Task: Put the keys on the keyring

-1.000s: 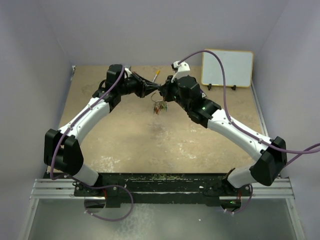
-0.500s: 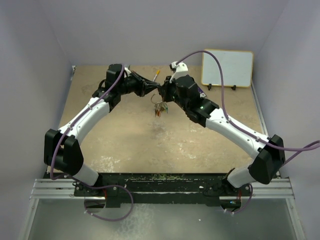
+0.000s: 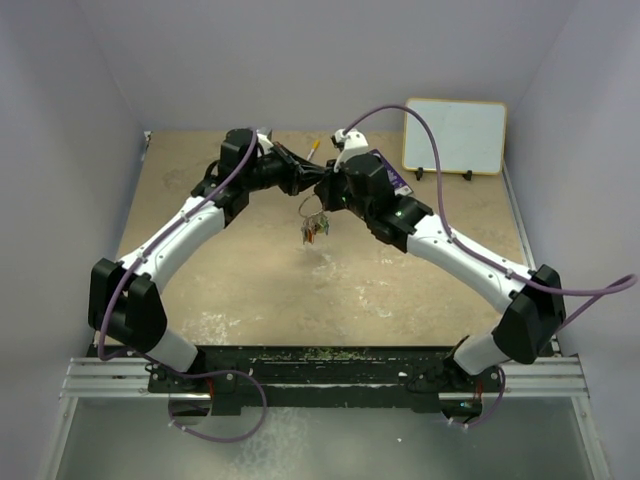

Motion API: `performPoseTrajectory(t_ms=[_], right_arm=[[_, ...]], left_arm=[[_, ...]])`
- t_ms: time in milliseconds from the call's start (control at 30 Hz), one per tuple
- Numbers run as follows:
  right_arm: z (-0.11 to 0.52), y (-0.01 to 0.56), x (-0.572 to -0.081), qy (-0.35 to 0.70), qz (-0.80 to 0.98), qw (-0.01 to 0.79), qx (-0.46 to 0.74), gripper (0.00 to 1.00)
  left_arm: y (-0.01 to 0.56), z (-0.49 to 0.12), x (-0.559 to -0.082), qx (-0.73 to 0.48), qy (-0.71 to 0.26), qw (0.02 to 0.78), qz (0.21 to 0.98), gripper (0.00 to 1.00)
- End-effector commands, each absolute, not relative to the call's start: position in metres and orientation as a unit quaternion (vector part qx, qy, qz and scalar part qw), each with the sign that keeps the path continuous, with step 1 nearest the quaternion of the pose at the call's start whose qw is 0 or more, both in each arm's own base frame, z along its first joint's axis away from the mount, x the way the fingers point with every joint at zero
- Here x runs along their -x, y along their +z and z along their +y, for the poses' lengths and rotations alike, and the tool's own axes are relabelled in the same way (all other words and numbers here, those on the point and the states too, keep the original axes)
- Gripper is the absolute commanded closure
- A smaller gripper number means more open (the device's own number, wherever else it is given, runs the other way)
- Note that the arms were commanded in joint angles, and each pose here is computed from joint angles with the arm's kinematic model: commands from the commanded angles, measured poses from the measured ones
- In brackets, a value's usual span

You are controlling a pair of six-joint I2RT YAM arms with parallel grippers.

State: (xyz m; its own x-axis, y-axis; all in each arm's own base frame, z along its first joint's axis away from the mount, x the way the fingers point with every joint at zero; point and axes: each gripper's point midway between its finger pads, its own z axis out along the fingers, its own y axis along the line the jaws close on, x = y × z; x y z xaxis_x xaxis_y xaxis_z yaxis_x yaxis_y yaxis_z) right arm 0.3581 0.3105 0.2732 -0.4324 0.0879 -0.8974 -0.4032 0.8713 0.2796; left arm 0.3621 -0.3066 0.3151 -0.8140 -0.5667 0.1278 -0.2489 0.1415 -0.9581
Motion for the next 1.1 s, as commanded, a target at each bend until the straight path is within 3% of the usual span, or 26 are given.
performPoseTrajectory(t_ms=[0,233,433,767,1067], right_arm=[[0.32,0.331,-0.347,0.317,0.752,0.569,0.103,1.0],[0.317,0.332,-0.286,0.384,0.73,0.532,0.191,1.0],[0.343,0.346,-0.236,0.482,0.7,0.448,0.278,1.0],[0.384,0.402,-0.191,0.654,0.577,0.342,0.351,1.0],[0.389,0.426,-0.177,0.718,0.508,0.306,0.365,1.0]], left_arm=[[0.339,-0.304,-0.355,0.266,-0.615,0.137,0.73,0.96],[0.293,-0.233,-0.406,0.327,-0.556,0.211,0.735,0.96],[0.273,-0.194,-0.429,0.342,-0.509,0.278,0.739,0.96],[0.257,-0.173,-0.439,0.352,-0.478,0.305,0.745,0.96],[0.265,-0.169,-0.433,0.351,-0.483,0.305,0.742,0.96]])
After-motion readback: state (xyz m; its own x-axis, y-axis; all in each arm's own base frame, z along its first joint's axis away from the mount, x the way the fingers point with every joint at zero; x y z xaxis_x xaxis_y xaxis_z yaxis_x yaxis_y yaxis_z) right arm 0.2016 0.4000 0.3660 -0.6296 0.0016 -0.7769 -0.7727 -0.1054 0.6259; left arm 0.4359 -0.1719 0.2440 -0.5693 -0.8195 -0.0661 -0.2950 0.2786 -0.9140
